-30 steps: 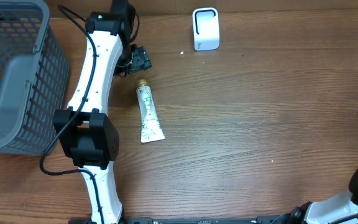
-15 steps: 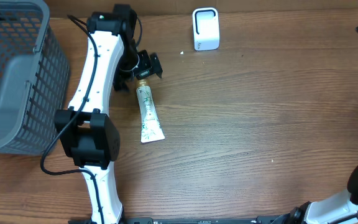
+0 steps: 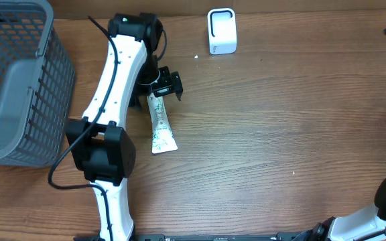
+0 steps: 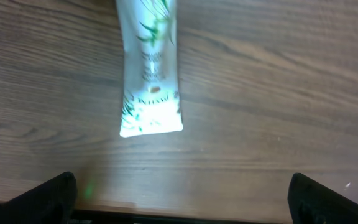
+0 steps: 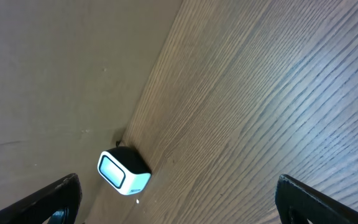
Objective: Scan the item barcode
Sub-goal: 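Reach the left gripper to the white gold-capped tube and grasp it, then drag the tube right toward the table center and release it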
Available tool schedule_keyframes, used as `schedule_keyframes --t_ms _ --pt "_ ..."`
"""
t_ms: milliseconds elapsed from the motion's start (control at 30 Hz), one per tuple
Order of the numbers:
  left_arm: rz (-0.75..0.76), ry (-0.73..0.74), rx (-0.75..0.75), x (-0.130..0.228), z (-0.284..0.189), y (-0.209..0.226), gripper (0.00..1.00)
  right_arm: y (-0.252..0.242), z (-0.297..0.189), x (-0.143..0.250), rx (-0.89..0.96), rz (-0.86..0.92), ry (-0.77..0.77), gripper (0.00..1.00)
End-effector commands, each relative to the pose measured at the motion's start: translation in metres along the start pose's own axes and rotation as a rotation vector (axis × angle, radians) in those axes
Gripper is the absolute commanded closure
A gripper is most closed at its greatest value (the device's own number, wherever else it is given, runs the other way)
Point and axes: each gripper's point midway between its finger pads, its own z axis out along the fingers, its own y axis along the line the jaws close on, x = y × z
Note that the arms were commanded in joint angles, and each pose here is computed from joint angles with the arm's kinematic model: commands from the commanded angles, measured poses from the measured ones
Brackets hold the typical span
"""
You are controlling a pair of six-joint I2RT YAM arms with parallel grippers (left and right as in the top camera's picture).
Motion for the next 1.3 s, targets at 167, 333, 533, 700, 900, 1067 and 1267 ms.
schedule_keyframes --t_ms 167,333,533,700,900,1067,1267 --pt "0.077 -0.136 -0.073 0.066 -0.045 0.025 0.0 0.001 0.0 -0.003 0.001 -0.009 -0.011 0.0" --pt "0.003 -0.086 -0.098 0.084 -0.014 0.043 0.0 0.001 0.0 -0.003 0.002 -0.009 -0.01 0.0" --pt "-0.017 -0.137 -0.066 0.056 0.031 0.04 0.0 0.001 0.0 -0.003 0.001 -0.009 -0.011 0.0" --pt "-0.105 -0.209 -0.018 0.026 0.058 0.051 0.23 0.001 0.0 -0.003 0.002 -0.009 -0.01 0.0" --pt "-0.144 -0.324 0.075 -0.011 0.074 0.051 0.47 0.001 0.0 -0.003 0.002 -0.009 -0.01 0.0" --pt "-0.136 -0.401 0.122 -0.03 0.084 0.045 0.55 0.001 0.0 -0.003 0.001 -0.009 -0.01 0.0" --pt "-0.208 -0.445 0.176 -0.044 0.092 0.038 0.73 0.001 0.0 -0.003 0.001 -0.009 -0.01 0.0"
